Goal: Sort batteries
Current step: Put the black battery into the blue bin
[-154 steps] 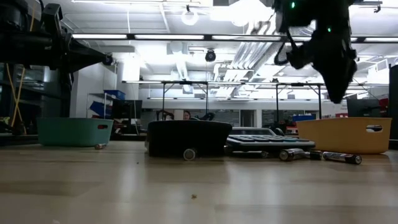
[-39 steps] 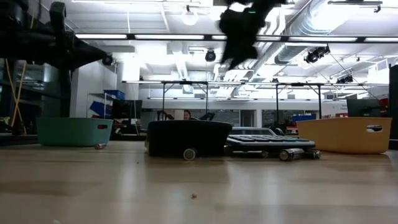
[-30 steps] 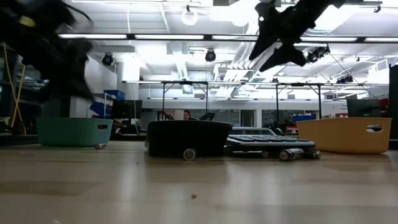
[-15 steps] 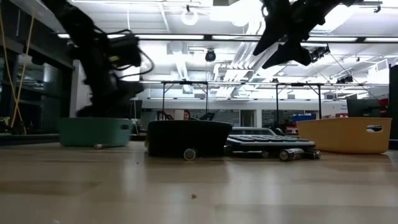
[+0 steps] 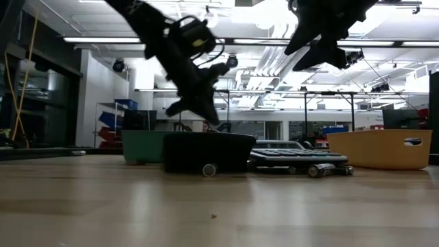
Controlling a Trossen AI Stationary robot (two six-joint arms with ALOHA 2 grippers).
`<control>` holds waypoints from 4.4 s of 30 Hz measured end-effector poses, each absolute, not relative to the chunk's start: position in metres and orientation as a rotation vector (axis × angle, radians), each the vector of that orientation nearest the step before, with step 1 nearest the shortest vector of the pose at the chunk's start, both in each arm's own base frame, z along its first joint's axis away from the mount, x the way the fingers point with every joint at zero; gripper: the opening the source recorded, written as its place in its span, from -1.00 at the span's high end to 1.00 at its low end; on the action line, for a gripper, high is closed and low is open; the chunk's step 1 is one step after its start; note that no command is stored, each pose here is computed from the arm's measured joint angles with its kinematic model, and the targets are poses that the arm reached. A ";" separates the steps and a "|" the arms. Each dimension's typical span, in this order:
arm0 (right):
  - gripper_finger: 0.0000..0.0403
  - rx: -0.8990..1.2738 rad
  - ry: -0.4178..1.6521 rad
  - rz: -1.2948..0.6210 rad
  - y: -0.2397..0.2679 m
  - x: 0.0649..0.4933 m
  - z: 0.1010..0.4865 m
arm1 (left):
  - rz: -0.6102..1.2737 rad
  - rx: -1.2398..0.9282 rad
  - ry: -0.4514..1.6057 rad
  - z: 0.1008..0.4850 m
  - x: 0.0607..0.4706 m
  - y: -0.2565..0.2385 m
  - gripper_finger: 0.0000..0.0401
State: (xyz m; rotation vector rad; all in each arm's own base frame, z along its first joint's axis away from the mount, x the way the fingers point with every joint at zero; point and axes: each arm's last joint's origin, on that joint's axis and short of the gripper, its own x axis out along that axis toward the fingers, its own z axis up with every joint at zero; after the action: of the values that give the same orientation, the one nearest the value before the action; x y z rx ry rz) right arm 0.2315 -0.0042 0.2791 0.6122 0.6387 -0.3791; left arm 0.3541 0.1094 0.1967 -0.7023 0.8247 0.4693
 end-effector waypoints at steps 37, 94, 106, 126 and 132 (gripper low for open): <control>-0.03 0.568 0.682 -0.351 -0.003 0.223 0.280 | 0.155 -0.297 1.204 0.152 0.357 -0.046 1.00; -0.03 0.885 0.296 -0.248 0.035 0.307 0.294 | 0.687 -0.716 1.031 0.181 0.148 -0.038 0.79; -0.03 0.787 0.328 -0.232 0.023 0.308 0.297 | 0.654 -0.869 0.795 0.159 0.201 0.008 0.12; -0.03 0.704 0.503 -0.243 0.023 0.301 0.283 | 0.871 -0.773 0.957 0.107 0.215 0.015 0.45; -0.03 0.700 0.503 -0.242 0.023 0.301 0.283 | 0.876 -0.759 0.974 0.107 0.213 0.011 0.90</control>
State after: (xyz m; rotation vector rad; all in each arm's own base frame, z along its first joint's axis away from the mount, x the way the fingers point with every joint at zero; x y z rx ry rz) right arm 0.3009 0.0226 0.2827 0.7003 0.5034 -0.2425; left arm 0.2134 0.0114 0.1065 -0.7587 0.9735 0.8761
